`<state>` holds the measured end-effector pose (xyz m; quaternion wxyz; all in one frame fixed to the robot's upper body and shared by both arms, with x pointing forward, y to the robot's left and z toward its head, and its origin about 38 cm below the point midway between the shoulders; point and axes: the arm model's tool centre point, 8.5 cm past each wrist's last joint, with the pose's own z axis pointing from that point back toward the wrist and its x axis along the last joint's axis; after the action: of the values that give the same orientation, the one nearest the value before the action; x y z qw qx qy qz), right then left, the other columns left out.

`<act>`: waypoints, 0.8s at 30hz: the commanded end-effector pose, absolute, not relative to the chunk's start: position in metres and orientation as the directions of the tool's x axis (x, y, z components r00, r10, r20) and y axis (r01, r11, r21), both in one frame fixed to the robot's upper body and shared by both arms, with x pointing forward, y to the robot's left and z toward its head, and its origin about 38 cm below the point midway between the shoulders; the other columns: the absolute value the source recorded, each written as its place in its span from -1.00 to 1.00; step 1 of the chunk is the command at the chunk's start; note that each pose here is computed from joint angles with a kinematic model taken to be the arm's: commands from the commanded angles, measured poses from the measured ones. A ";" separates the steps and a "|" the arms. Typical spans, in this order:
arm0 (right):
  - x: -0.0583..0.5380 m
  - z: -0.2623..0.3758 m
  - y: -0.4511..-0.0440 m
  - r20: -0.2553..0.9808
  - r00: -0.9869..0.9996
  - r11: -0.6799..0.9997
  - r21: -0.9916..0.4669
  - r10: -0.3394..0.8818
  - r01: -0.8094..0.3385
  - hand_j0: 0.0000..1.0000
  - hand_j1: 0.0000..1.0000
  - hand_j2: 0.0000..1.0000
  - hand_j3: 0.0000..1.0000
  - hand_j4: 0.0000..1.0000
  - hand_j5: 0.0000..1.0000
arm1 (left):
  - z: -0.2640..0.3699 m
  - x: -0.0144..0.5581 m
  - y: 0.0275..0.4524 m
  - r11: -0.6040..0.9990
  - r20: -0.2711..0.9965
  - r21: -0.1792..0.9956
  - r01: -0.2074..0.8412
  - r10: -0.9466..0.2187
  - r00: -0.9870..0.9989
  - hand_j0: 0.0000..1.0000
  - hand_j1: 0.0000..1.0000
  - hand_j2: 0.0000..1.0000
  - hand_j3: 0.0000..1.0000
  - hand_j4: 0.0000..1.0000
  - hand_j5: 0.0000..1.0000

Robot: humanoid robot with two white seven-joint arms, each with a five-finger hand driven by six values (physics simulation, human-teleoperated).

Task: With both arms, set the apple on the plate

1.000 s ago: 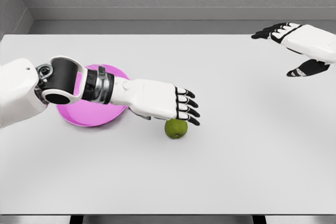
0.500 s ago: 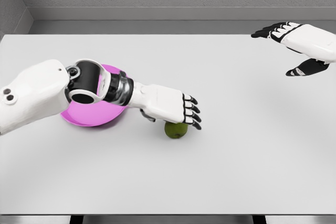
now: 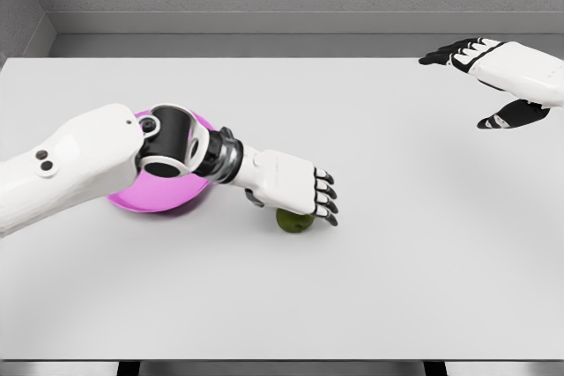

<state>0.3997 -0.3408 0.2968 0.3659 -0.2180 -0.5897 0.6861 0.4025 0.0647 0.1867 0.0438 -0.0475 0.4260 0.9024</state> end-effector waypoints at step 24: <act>0.400 0.297 -0.340 0.136 -0.637 -0.033 -0.968 0.758 -0.247 1.00 1.00 1.00 1.00 1.00 1.00 | 0.175 0.402 0.065 -0.692 -0.130 0.711 -0.129 0.051 -0.990 -0.19 -0.19 -0.19 -0.19 -0.19 -0.19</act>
<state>0.3997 -0.3401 0.2963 0.3658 -0.2171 -0.5901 0.6861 0.4019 0.0653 0.1763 0.0477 -0.0510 0.3911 0.9177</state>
